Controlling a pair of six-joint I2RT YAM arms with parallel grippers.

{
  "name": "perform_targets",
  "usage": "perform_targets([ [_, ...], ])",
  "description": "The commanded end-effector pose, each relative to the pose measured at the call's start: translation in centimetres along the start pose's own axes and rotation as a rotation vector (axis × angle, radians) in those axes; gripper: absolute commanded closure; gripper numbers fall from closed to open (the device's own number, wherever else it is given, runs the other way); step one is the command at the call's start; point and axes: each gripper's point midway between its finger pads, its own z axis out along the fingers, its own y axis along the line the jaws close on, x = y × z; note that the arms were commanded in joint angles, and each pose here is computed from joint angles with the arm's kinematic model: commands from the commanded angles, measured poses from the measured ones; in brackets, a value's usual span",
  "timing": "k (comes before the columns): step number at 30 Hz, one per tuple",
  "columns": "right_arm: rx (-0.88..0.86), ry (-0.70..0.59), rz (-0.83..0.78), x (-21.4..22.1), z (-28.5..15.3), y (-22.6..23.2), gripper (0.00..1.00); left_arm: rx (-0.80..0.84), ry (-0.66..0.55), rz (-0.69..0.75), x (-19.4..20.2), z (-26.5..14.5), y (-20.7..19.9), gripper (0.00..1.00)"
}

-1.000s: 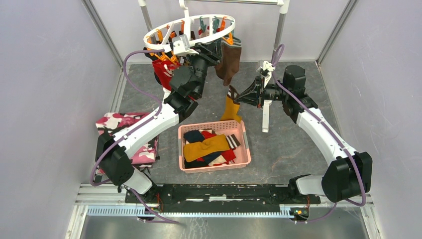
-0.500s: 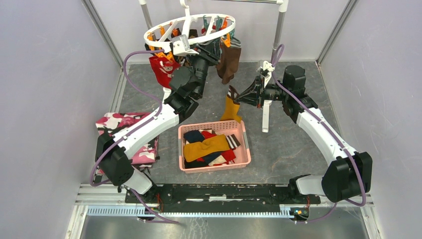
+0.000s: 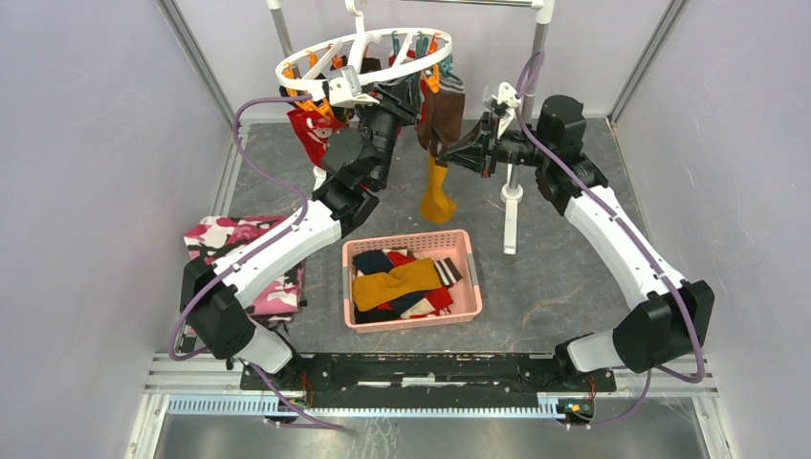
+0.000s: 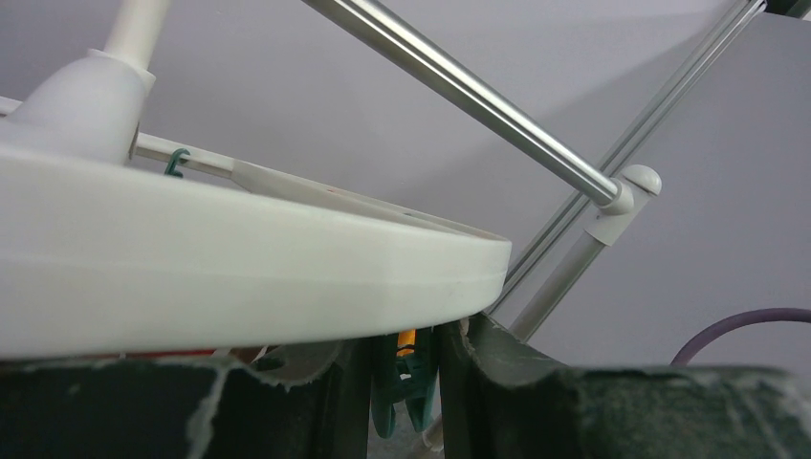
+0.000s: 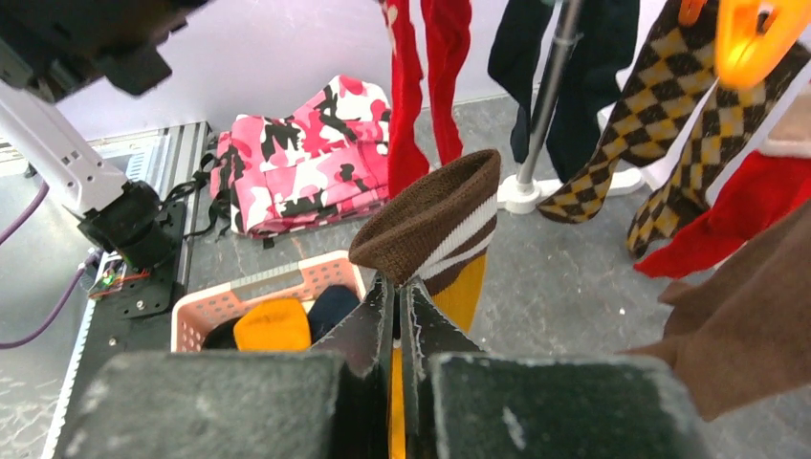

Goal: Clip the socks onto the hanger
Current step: Open the clamp at the hanger.

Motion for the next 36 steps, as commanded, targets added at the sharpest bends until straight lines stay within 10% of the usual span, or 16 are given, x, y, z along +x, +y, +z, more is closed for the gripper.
perform_targets([
  [1,0.060,-0.017,-0.023,-2.2,1.4,-1.3,1.00,-0.005,-0.079,-0.041,-3.7,-0.2,-0.8,0.89],
  [36,0.066,-0.199,0.179,-8.2,3.7,-2.8,1.00,0.010,-0.061,-0.059,-3.4,-0.5,-1.0,0.90],
])
